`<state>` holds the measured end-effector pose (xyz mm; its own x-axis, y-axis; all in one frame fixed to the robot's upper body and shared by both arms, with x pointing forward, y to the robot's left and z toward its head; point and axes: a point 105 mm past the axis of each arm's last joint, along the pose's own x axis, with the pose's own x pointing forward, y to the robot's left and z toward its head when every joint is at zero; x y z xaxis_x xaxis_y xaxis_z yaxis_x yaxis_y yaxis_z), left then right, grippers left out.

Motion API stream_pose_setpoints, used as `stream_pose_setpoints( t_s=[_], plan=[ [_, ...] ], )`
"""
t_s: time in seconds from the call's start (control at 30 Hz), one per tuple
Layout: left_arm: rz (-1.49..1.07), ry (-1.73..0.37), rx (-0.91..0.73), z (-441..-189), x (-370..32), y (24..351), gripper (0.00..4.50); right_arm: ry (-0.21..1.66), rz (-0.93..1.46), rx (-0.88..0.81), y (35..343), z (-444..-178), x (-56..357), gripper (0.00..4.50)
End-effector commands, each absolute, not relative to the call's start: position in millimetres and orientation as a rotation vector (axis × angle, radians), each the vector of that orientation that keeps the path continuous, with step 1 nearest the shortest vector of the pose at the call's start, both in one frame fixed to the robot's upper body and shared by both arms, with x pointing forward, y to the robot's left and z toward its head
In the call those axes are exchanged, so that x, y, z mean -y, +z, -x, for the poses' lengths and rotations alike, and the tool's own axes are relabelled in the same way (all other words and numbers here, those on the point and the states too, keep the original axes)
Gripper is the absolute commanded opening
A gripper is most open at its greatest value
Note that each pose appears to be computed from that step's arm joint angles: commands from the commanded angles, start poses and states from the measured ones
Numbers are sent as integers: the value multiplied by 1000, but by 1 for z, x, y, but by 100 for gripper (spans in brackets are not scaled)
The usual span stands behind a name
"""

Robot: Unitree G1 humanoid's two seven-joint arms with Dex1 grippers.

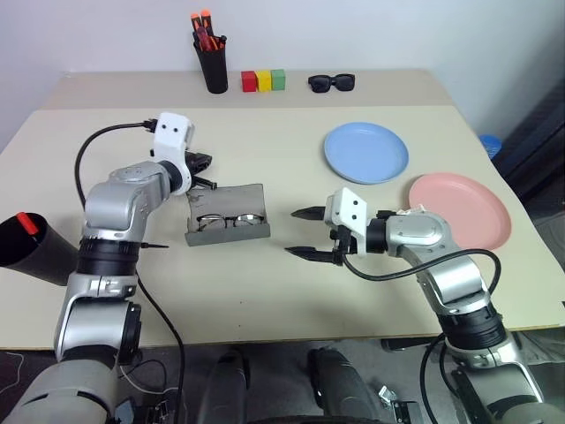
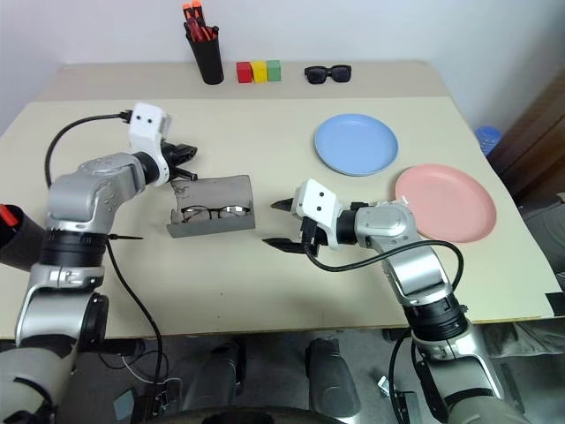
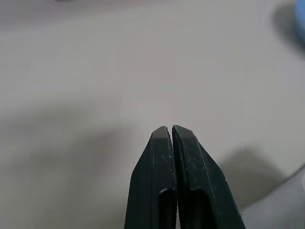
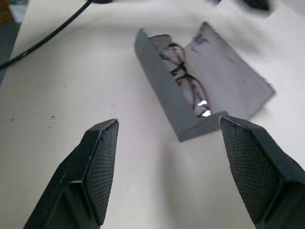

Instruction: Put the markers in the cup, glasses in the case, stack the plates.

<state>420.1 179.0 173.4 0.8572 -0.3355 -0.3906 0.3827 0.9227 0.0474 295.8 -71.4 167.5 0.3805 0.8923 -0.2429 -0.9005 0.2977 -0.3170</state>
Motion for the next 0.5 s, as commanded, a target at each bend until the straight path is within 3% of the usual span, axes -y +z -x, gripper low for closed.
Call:
stream_pose_setpoints(
  t_s=[0.03,0.23,0.5],
  plan=[
    [-152,-442,-436,-419,-175,177,7,1086,426,25,187,-297,89,342],
    [-210,-506,-485,-412,-178,167,7,1039,413,-6,183,-296,109,342],
    [-332,-650,-416,-382,-176,177,7,1033,405,-12,181,-307,111,342]
  ],
)
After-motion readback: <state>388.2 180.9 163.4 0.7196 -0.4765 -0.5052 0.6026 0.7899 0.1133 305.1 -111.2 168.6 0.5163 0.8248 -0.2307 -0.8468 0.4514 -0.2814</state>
